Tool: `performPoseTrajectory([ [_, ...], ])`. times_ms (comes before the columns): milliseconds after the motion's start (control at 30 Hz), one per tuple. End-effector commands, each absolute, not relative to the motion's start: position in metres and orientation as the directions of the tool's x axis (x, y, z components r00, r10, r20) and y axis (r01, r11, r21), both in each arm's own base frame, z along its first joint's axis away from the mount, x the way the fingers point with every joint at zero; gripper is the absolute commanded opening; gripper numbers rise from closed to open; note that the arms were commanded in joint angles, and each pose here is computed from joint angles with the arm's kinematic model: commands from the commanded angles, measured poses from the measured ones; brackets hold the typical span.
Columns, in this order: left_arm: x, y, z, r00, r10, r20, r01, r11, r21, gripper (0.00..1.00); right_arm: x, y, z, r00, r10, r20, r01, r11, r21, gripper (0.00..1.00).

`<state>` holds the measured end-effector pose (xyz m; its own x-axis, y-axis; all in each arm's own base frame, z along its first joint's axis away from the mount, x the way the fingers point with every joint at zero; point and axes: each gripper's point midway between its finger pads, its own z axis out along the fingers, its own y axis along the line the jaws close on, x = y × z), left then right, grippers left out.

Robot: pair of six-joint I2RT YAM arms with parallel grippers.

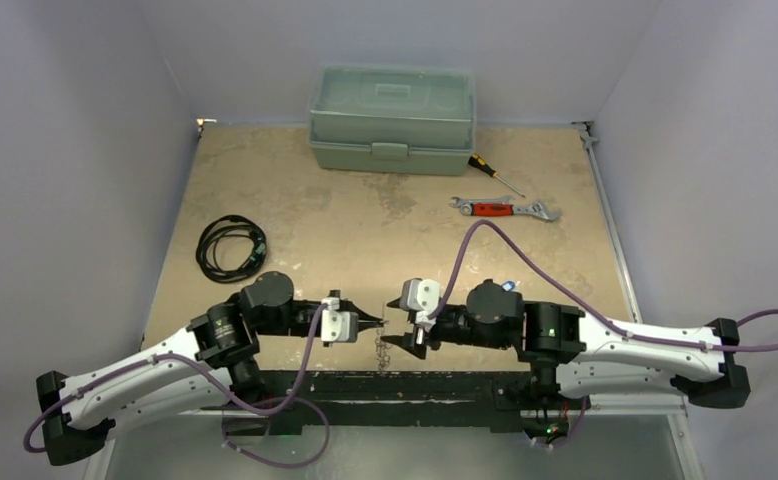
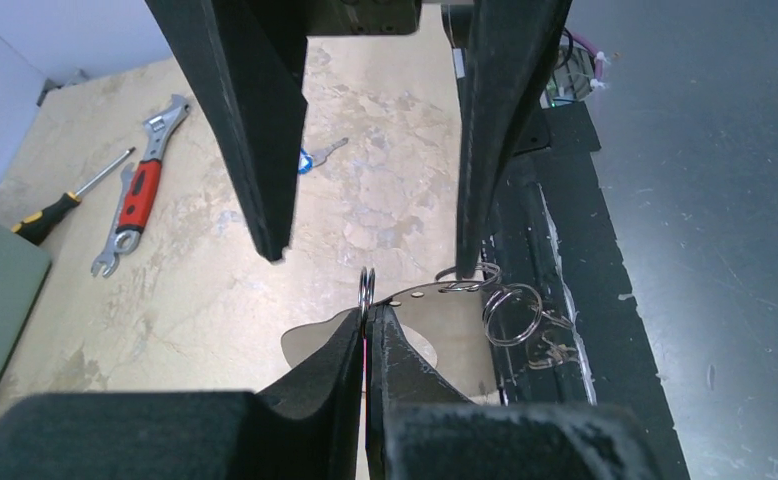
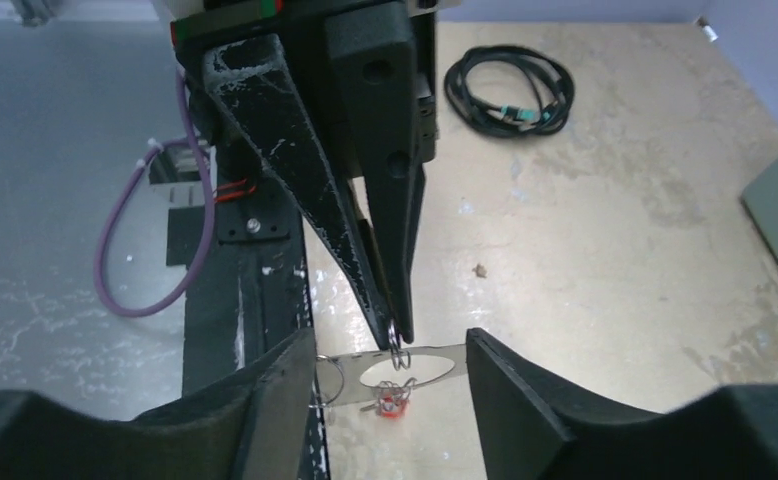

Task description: Put the keys on the keyring

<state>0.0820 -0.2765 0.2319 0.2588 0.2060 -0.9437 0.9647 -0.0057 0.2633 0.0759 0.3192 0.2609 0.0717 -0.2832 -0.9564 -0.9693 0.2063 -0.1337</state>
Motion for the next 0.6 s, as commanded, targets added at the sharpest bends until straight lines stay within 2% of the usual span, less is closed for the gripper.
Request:
performPoseTrajectory([
  [0,0.081,-0.277,0.263,0.297,0.093,-0.95,0.954,0.015,0.299,0.0,0.086,0.313,0.327,0.066,-0.069,-0.995,-0.946,0.312,-0.084,0.62],
  [100,0.077,-0.274,0.276,0.307,0.037,-0.951,0.951,0.03,0.308,0.0,0.085,0.299,0.346,0.074,0.029,-0.997,-0.942,0.331,-0.06,0.61],
  [200,0.074,-0.268,0.29,0.317,-0.024,-0.948,0.948,0.054,0.315,0.0,0.08,0.287,0.358,0.09,0.127,-0.988,-0.945,0.323,-0.044,0.54],
  [367,0.066,-0.261,0.322,0.322,-0.164,-0.933,0.946,0.087,0.311,0.0,0.073,0.289,0.338,0.13,0.131,-0.983,-0.956,0.279,-0.09,0.46],
  [567,0.059,-0.259,0.329,0.31,-0.211,-0.927,0.951,0.07,0.302,0.0,0.065,0.311,0.329,0.17,0.13,-0.977,-0.967,0.212,-0.14,0.33],
])
